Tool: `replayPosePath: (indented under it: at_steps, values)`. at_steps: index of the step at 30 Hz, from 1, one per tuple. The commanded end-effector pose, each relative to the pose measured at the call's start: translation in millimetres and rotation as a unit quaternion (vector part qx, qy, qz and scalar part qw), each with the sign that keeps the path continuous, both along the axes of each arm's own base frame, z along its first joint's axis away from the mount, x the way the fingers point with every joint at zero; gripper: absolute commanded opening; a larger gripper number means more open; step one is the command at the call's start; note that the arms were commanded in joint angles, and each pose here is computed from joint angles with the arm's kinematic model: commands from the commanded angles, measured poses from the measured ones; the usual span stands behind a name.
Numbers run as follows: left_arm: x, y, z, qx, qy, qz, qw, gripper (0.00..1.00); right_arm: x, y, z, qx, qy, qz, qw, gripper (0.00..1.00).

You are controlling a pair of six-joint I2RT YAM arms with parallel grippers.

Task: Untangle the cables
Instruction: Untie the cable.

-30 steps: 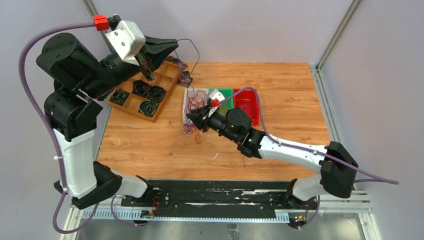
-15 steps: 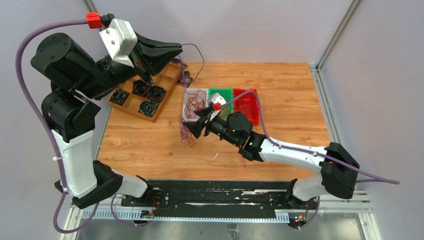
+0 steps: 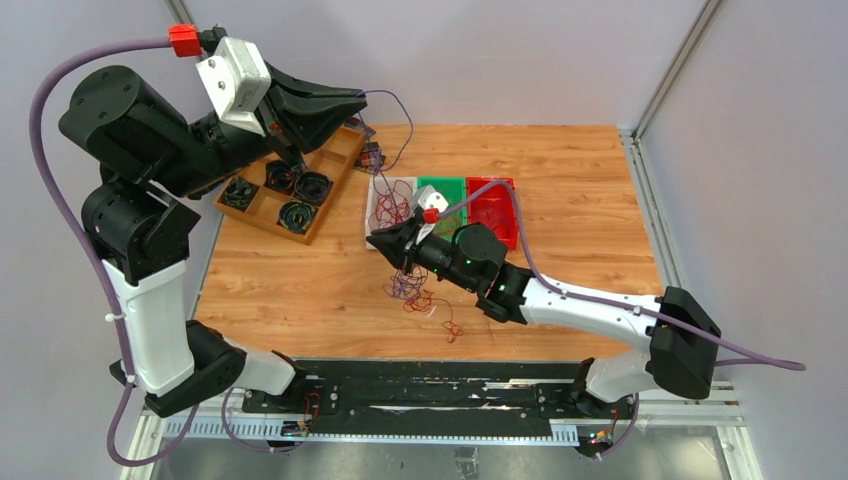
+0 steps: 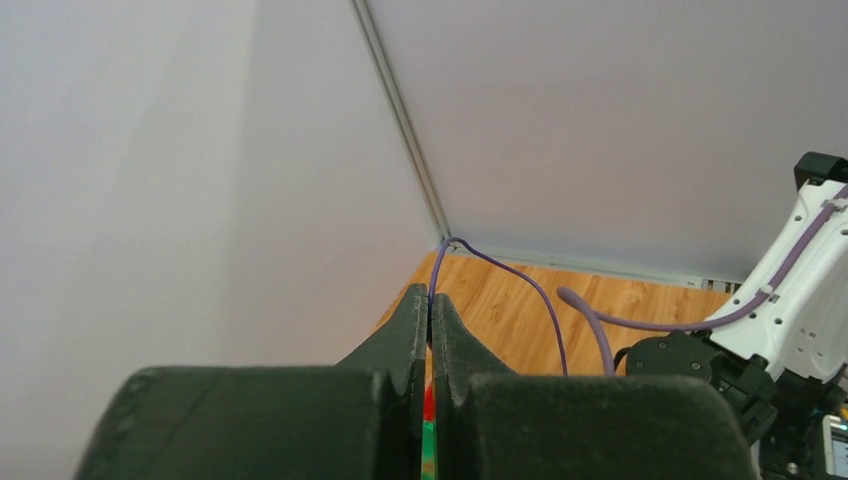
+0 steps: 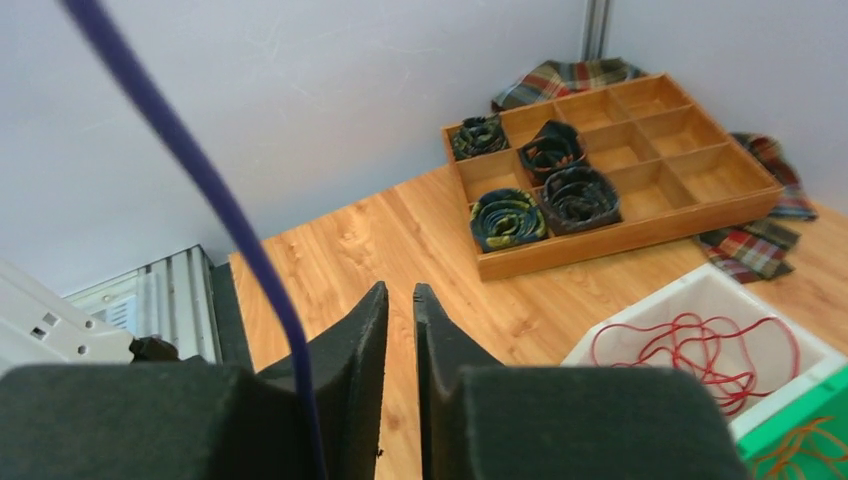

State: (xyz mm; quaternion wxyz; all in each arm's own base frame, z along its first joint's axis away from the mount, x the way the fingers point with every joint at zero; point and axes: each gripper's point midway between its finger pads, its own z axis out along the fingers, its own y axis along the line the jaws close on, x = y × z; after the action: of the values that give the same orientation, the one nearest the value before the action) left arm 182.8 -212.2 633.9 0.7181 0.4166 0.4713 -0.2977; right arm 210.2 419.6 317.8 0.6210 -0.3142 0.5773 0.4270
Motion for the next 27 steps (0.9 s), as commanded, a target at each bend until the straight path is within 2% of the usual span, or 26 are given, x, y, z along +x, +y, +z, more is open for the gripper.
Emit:
replayPosePath:
  at_steps: [1,4,14,21,27]
  values:
    - [-14.1,-1.1,16.9,-0.026,-0.008,-0.025,0.999,0.00,-11.5,19.0,-25.6,-0.011,0.033,0.037,0.999,0.10]
    - [-15.9,-5.0,12.8,-0.030,0.011,-0.039,0.999,0.00,-14.2,28.4,-51.0,-0.021,0.060,0.052,0.997,0.05]
    - [-23.1,3.4,32.3,-0.054,-0.017,-0.030,0.998,0.00,-11.3,33.5,-109.3,-0.054,0.102,0.045,0.992,0.06]
    - [-12.0,18.4,56.0,-0.088,-0.058,0.027,0.994,0.01,-9.0,10.5,-140.5,-0.068,0.113,0.008,0.991,0.08]
    - [7.6,41.4,82.5,-0.117,-0.120,0.114,0.979,0.00,-7.5,-23.8,-182.1,-0.090,0.126,-0.042,0.987,0.13]
